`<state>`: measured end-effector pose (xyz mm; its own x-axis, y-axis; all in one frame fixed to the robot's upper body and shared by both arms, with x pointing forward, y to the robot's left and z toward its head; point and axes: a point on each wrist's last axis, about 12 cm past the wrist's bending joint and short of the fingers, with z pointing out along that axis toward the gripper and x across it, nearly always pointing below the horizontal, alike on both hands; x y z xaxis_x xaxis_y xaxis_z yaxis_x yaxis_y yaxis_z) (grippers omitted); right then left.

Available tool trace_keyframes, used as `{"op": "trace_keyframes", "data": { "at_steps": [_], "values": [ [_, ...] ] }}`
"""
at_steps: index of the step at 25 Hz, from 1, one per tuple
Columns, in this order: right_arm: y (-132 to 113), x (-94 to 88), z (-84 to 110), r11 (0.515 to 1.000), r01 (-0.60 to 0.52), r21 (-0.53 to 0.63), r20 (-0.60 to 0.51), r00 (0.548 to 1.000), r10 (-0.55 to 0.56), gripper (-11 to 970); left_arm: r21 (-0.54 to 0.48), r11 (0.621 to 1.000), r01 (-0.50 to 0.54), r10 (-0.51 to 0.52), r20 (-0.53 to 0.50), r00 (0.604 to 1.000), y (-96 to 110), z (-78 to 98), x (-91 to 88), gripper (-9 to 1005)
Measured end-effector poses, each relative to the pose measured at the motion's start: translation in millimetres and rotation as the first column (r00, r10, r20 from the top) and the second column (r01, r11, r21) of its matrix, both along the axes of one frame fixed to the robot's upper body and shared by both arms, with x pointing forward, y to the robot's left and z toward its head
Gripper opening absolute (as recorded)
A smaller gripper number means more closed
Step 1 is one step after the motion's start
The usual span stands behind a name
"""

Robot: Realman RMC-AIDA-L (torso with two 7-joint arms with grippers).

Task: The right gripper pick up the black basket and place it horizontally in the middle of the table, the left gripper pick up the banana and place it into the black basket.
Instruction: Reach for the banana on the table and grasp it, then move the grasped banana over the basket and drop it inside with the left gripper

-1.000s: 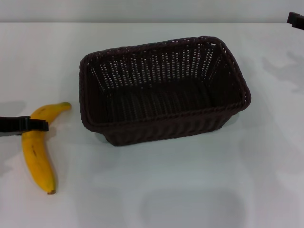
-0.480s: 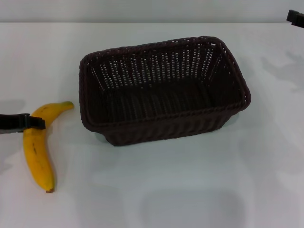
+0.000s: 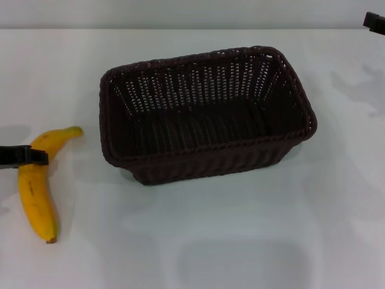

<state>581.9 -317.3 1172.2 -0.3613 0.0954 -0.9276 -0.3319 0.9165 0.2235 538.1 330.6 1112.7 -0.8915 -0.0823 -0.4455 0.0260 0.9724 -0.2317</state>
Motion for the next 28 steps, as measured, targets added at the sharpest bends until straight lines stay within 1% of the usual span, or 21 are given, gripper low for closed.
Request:
{"op": "trace_keyframes", "data": {
  "at_steps": [7, 13, 17, 20, 21, 23, 24, 28],
  "values": [
    [0.0, 0.0, 0.0, 1.0, 0.0, 0.0, 0.0, 1.0, 0.0, 857, 0.01, 1.0, 0.01, -0.01, 0.034, 0.999, -0.2, 0.9, 3.1, 483],
    [0.0, 0.0, 0.0, 1.0, -0.001, 0.0, 0.0, 1.0, 0.001, 857, 0.01, 1.0, -0.002, 0.002, 0.07, 0.998, 1.6, 2.6, 6.7, 483],
    [0.0, 0.0, -0.2, 1.0, 0.0, 0.0, -0.001, 1.0, 0.0, 857, 0.007, 1.0, -0.004, 0.003, 0.104, 0.995, 0.8, 8.6, 9.8, 483],
    [-0.6, -0.3, -0.7, 1.0, 0.003, 0.0, -0.002, 1.0, -0.003, 857, 0.008, 1.0, -0.003, 0.001, 0.142, 0.99, 0.9, 18.6, 12.6, 482],
    [-0.8, -0.4, -0.9, 1.0, 0.004, 0.0, -0.002, 1.0, -0.004, 857, 0.008, 1.0, -0.003, 0.001, 0.142, 0.99, 0.9, 18.6, 12.6, 482],
    [-1.0, -0.6, -1.0, 1.0, 0.004, 0.0, -0.002, 1.0, -0.004, 857, 0.024, 1.0, 0.006, -0.01, 0.206, 0.979, -0.4, 37.5, 16.4, 482],
    [-1.0, -0.6, -1.1, 1.0, 0.004, 0.0, -0.002, 1.0, -0.004, 857, 0.028, 1.0, 0.007, -0.013, 0.218, 0.976, -0.7, 41.3, 17.0, 482],
    [-1.1, -0.6, -1.1, 1.0, 0.005, 0.0, -0.002, 1.0, -0.005, 857, 0.054, 0.999, 0.004, -0.02, 0.314, 0.949, 0.7, 73.3, 18.1, 483]
  ]
}}
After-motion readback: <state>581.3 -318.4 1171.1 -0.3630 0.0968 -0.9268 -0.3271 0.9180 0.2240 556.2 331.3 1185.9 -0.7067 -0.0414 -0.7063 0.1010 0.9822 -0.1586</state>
